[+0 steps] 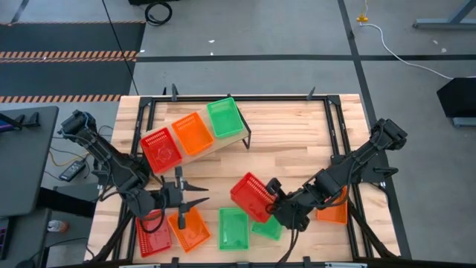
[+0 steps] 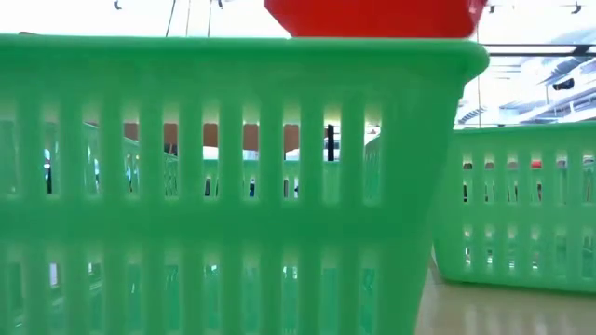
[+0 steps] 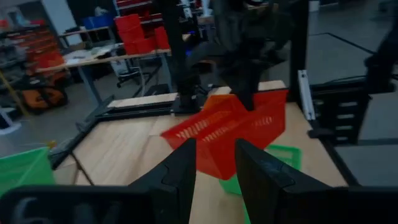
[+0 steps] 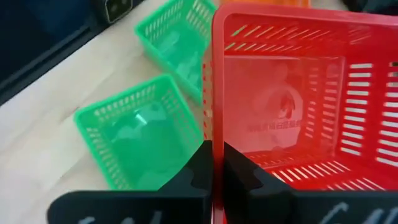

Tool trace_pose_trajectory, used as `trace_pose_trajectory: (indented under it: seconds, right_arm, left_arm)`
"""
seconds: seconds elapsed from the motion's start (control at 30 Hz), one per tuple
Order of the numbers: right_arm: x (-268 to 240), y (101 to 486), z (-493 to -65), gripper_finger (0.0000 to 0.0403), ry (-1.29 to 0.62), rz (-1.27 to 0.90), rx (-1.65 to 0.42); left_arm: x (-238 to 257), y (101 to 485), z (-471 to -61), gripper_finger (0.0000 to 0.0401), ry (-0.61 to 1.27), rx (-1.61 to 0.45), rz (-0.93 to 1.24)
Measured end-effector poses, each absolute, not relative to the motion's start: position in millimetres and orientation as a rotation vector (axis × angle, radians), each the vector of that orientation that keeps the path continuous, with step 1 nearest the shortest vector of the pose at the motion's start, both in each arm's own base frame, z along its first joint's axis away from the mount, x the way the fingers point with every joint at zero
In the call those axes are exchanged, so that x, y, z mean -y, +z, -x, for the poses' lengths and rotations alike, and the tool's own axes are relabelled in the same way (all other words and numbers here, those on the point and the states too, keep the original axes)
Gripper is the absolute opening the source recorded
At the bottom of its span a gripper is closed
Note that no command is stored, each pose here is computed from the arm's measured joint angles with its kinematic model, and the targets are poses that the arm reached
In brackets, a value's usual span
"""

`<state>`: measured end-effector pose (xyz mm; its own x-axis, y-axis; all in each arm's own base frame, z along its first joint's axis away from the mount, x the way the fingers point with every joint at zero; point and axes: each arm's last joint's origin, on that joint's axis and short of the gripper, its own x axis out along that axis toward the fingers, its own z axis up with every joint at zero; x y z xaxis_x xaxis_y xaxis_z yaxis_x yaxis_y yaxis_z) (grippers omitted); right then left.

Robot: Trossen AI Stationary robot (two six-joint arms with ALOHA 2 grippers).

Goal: Stack baskets on shelf by color
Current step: Stack the top red bin on the red bin on the shelf

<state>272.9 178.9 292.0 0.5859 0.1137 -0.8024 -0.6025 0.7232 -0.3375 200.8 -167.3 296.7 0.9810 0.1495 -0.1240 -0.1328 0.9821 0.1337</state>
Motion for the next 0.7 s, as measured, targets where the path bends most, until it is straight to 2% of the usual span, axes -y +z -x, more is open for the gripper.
trace_pose_trajectory:
  seconds: [0.3,0.47,0.7]
  right_arm:
    - [-195.8,307.3,-283.7,0.0015,0.730,0.552,-0.588]
    - [-200.8,312.1,-284.7,0.0014,0.852,0.508,-0.510]
    - [-204.4,317.9,-286.8,0.0014,0.912,0.504,-0.417]
  left_arm:
    - [165.6,302.2,-211.1,0.0117,-0.133,-0.089,-0.333]
    - [155.9,302.0,-221.2,0.0124,-0.248,-0.082,-0.315]
    - [143.7,297.7,-242.0,0.0162,-0.499,-0.061,-0.196]
